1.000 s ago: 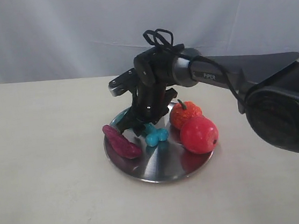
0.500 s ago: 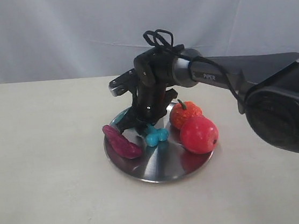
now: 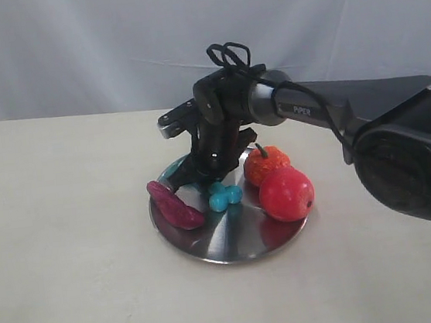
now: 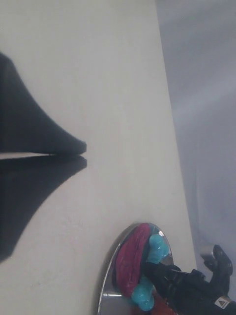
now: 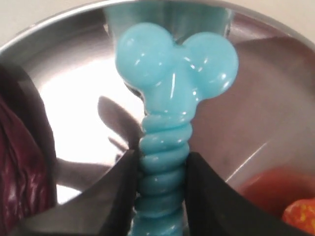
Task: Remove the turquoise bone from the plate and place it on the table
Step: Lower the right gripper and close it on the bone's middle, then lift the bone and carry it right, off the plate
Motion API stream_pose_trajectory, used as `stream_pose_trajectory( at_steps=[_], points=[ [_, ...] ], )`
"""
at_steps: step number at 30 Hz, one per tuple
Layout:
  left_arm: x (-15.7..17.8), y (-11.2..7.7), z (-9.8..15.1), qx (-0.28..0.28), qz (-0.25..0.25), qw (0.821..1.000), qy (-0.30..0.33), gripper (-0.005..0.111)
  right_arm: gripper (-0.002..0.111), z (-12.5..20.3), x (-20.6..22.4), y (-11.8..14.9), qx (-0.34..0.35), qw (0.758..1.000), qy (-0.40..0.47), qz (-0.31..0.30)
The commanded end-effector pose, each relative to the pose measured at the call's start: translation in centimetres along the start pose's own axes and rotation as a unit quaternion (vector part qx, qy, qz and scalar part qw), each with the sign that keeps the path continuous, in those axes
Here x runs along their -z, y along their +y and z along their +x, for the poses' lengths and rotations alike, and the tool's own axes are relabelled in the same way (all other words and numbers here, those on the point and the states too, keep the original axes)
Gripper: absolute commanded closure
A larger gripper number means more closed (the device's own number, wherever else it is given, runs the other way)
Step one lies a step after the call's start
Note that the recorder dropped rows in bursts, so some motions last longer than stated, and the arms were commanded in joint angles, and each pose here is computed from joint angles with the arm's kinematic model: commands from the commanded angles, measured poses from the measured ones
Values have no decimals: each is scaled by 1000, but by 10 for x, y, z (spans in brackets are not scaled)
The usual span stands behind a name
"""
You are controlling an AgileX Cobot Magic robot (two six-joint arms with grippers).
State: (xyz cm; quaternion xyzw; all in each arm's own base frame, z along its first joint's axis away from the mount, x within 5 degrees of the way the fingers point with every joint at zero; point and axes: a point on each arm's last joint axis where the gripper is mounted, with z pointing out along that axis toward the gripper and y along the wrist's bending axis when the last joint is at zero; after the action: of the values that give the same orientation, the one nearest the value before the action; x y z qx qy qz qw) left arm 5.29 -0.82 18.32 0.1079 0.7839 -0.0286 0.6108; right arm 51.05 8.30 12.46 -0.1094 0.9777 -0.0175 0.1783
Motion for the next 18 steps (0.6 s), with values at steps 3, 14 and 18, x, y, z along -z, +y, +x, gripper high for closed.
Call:
stream_pose_trajectory(
  at_steps=[3, 14, 18],
  points=[
    [0, 0, 1, -1, 1, 1000, 0, 107, 109, -12, 14, -5, -4, 1000, -26, 6],
    [0, 0, 1, -1, 1, 1000, 0, 107, 109, -39, 133, -14, -37, 998, -39, 12],
    [0, 0, 1, -1, 1, 1000, 0, 107, 109, -41, 174, -17, -53, 995, -79, 12]
  ],
)
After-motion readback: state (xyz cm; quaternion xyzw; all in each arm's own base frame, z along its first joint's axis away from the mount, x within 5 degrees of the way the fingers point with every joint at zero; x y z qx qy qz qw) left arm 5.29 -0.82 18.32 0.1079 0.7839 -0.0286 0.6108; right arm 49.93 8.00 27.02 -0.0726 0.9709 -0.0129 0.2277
